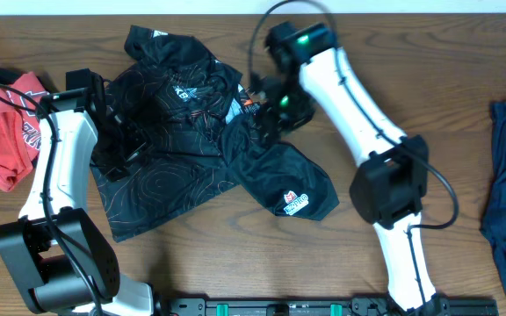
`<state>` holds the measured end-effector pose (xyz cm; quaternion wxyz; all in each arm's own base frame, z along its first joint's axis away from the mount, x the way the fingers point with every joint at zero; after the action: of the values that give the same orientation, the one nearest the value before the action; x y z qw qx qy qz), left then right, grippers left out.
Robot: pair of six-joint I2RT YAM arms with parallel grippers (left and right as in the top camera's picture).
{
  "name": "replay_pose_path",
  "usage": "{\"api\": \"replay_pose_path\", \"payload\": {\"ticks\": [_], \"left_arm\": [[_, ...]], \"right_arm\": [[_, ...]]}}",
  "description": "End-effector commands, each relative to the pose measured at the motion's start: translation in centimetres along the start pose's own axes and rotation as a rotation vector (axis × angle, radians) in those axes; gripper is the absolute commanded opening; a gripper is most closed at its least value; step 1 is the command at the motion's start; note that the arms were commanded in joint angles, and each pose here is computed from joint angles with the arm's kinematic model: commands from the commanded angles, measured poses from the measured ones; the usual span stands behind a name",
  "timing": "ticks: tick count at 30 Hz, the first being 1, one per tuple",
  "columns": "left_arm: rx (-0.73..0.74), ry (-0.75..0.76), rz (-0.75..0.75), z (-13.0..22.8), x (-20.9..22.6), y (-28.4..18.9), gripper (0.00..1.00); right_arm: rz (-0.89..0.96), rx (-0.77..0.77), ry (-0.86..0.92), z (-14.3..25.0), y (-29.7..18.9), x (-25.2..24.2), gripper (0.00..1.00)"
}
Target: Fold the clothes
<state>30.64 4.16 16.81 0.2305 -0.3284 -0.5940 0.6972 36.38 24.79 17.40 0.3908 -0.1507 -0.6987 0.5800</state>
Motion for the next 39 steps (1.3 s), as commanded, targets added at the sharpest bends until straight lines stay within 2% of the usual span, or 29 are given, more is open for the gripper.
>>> {"api": "replay_pose_path", "payload": {"ticks": [1,7,13,21,29,31,39], "left_arm": [[-0.005,0.027,-0.017,-0.1,0.1,0.1,0.71],[-0.003,0.038,-0.017,0.0,0.1,0.1,0.71],[-0.003,0.038,-0.016,0.0,0.1,0.1,0.72],[-0.001,0.038,-0.014,0.0,0.1,0.1,0.71],[-0.004,0.039,-0.012,-0.1,0.1,0.1,0.72],[-0.006,0.043,-0.011,-0.1,0.1,0.1,0.71],[-0.006,0.043,-0.011,-0.1,0.1,0.1,0.71]], "right_arm": [[-0.048,0.013,-0.021,0.4,1.1,1.2,0.66],[-0.078,0.053,-0.053,0.8,4.7,1.4,0.65],[-0.069,0.018,-0.072,0.2,6.1,0.7,0.67],[-0.030,-0.128,-0.114,-2.1,5.8,-0.8,0.74],[-0.022,-0.152,-0.096,-2.2,5.4,-2.1,0.77],[-0.023,-0.147,-0.105,-2.1,5.5,-2.1,0.75],[-0.051,-0.105,-0.122,-1.2,8.0,-1.6,0.57]]}}
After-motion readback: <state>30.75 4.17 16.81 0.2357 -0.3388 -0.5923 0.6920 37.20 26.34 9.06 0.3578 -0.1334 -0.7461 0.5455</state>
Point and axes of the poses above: each gripper's point midway between its finger pads, its own y axis out along the fingers, its own x axis along the line the jaws close on, z = x × y, the point moved 7 cm from there along -y, back along the fingers, and after that the axes turned 6 degrees about -y, right-handed, at the moved point
